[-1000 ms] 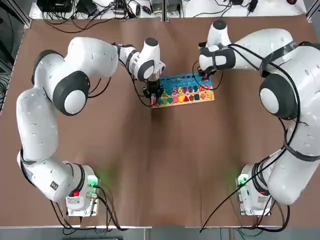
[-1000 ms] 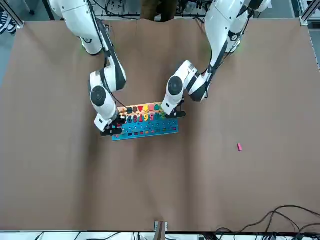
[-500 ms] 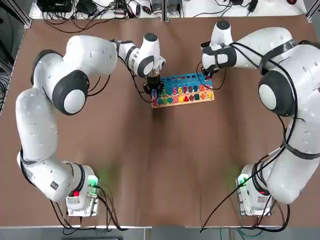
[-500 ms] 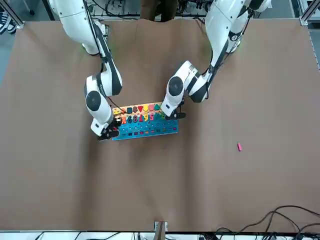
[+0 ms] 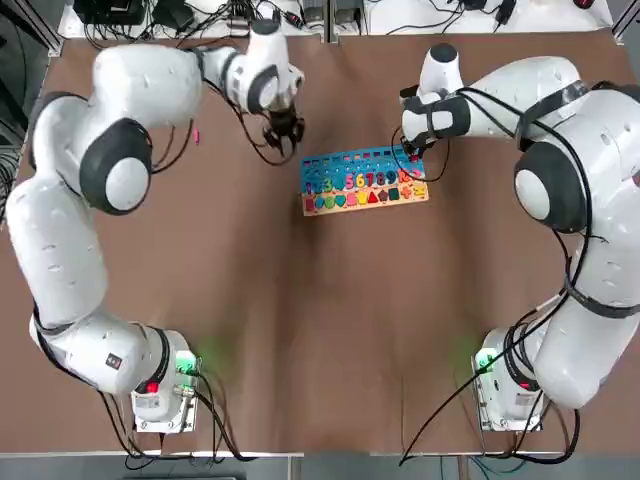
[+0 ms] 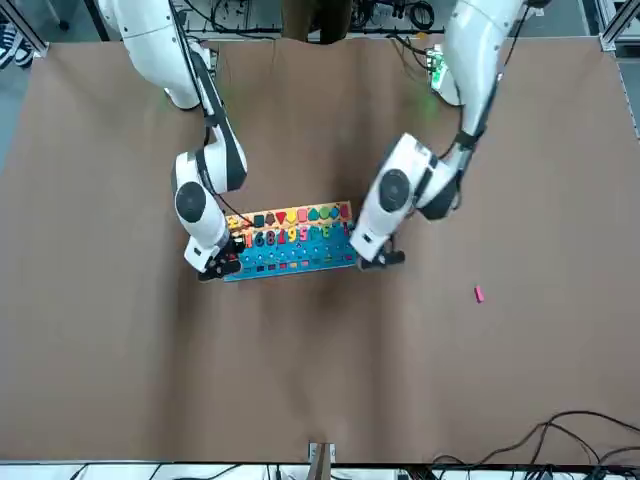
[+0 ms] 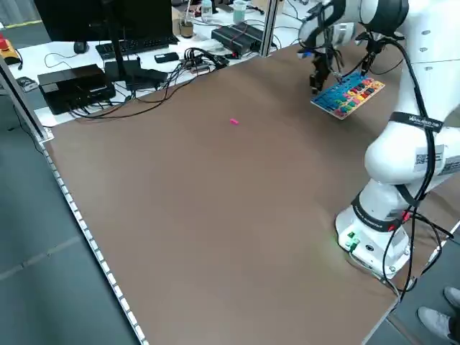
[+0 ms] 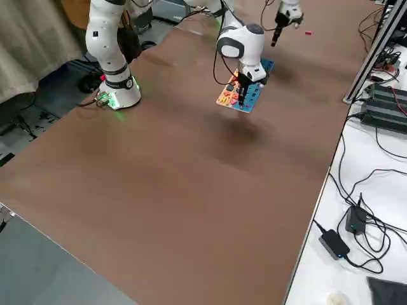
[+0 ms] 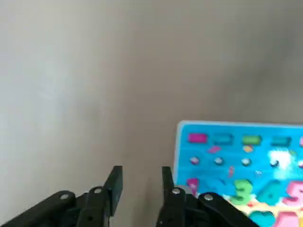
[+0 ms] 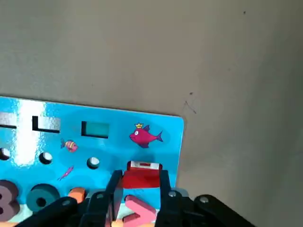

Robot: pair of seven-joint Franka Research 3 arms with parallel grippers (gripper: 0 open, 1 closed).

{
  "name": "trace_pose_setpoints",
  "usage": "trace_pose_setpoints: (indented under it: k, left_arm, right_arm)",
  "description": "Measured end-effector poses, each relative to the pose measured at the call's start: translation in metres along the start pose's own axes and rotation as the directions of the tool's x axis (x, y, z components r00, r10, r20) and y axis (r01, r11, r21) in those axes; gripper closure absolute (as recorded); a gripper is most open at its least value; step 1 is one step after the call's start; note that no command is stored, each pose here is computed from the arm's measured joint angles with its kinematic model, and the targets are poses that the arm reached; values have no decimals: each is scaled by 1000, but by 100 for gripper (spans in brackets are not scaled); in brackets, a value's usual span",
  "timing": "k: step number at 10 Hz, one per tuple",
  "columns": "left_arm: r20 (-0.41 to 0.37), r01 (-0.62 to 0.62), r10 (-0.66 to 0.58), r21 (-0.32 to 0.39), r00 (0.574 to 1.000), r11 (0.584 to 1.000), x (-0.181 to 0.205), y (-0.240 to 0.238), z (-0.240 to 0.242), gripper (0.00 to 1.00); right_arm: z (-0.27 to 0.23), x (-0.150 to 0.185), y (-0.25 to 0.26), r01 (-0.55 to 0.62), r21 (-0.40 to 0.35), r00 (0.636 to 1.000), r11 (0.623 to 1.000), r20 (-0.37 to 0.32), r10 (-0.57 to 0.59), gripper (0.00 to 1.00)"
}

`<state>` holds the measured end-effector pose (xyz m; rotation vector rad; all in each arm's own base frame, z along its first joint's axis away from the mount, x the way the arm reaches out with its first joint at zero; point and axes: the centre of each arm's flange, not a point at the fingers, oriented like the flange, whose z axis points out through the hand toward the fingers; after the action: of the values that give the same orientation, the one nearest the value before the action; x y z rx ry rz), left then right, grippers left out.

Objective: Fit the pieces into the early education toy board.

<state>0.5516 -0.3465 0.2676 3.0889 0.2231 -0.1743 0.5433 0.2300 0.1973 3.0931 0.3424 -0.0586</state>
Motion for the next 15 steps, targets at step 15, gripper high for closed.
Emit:
trace_pose_setpoints:
  k: [15]
  left_arm:
    - [-74,105,-98,91,992,990,142,-309,36,52]
  right_arm:
    - [7,1,-2,4,-7,1000,1000,-5,-4,65]
